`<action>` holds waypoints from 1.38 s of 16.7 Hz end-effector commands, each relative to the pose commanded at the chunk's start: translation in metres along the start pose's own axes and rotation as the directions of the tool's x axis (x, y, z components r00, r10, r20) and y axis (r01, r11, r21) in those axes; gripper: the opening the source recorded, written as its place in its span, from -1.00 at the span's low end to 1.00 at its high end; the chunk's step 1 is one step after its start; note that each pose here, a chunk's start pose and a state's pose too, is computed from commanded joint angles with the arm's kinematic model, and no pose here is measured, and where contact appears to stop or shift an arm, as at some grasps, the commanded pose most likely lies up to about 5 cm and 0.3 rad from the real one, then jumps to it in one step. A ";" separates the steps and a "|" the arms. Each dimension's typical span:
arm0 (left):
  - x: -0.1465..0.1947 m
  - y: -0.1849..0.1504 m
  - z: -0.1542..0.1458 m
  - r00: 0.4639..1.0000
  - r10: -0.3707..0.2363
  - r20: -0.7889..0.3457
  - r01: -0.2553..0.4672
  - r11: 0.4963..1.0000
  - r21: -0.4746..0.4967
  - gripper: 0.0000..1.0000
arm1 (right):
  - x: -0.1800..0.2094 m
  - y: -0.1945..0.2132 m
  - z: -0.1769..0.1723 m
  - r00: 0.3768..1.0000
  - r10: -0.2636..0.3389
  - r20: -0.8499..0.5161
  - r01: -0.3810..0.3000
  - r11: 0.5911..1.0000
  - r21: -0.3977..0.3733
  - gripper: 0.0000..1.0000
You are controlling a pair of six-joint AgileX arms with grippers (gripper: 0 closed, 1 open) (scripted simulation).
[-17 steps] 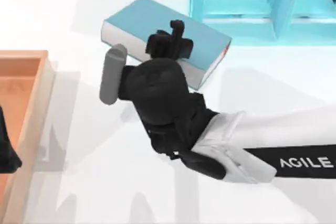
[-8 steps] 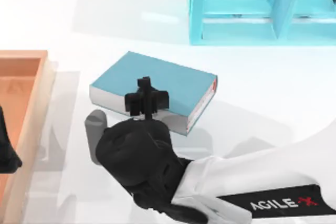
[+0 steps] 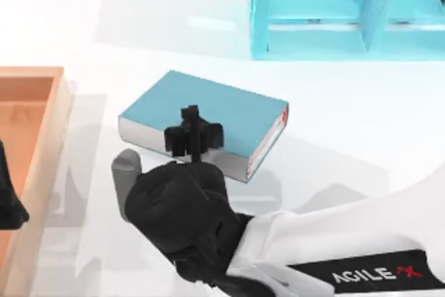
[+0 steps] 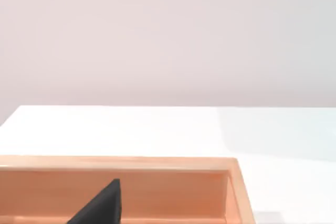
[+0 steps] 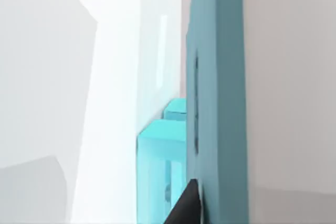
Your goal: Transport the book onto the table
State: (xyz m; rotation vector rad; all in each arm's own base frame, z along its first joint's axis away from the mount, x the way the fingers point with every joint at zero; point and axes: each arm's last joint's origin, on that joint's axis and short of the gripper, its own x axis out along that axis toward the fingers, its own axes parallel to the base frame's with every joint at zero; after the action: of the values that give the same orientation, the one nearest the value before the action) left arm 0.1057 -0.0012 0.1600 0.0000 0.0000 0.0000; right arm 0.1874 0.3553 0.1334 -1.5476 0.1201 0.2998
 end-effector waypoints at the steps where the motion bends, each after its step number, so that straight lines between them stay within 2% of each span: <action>1: 0.000 0.000 0.000 1.000 0.000 0.000 0.000 1.000 0.000 1.00 | 0.000 0.001 0.000 1.000 0.000 -0.001 0.000 1.000 0.000 -1.00; 7: 0.000 0.000 0.000 1.000 0.000 0.000 0.000 1.000 0.000 1.00 | 0.007 0.028 -0.001 1.000 0.001 0.000 -0.001 1.000 -0.002 -1.00; 11: 0.000 0.000 0.000 1.000 0.000 0.000 0.000 1.000 0.000 1.00 | 0.008 0.029 -0.001 1.000 0.000 0.000 0.000 1.000 0.000 -1.00; 23: 0.000 0.000 0.000 1.000 0.000 0.000 0.000 1.000 0.000 1.00 | 0.008 0.029 -0.001 1.000 0.000 0.000 0.000 1.000 0.000 0.81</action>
State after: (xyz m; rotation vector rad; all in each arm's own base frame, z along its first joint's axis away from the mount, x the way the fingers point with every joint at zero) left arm 0.1057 -0.0012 0.1600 0.0000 0.0000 0.0000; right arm 0.1874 0.3553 0.1034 -1.5476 0.1201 0.2998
